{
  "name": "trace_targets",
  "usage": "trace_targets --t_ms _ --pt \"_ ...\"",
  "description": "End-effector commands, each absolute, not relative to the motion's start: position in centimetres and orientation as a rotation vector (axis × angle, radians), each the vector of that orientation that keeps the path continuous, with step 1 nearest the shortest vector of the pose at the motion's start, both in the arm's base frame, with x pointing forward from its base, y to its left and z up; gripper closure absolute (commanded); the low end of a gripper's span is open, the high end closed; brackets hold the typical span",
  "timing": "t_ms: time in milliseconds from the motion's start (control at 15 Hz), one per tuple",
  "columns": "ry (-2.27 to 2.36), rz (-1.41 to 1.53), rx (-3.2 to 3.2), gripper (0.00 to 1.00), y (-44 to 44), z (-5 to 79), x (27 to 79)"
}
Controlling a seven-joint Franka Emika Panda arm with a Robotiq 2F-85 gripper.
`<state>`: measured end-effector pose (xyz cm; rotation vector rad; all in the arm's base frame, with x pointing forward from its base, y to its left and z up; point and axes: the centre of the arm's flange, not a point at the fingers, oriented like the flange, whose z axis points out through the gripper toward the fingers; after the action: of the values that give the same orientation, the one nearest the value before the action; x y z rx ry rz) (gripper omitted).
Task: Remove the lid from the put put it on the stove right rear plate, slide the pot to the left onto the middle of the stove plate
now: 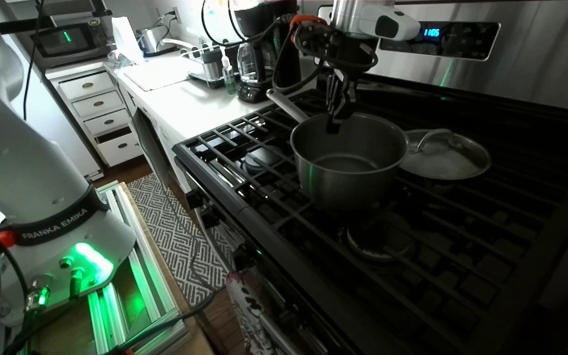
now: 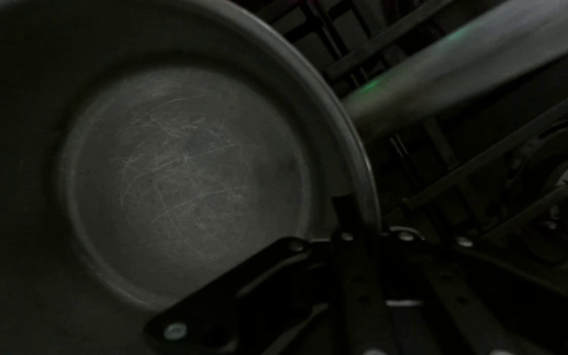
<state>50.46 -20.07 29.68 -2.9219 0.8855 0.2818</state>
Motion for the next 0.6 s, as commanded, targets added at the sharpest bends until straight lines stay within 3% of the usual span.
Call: trace_targets --t_ms 0,533 --pt "0.849 0.278 -2.908 0.99 -16.7 30.2 49.7" --pt "0.828 0.304 -2.939 0.95 -15.4 29.7 50.7"
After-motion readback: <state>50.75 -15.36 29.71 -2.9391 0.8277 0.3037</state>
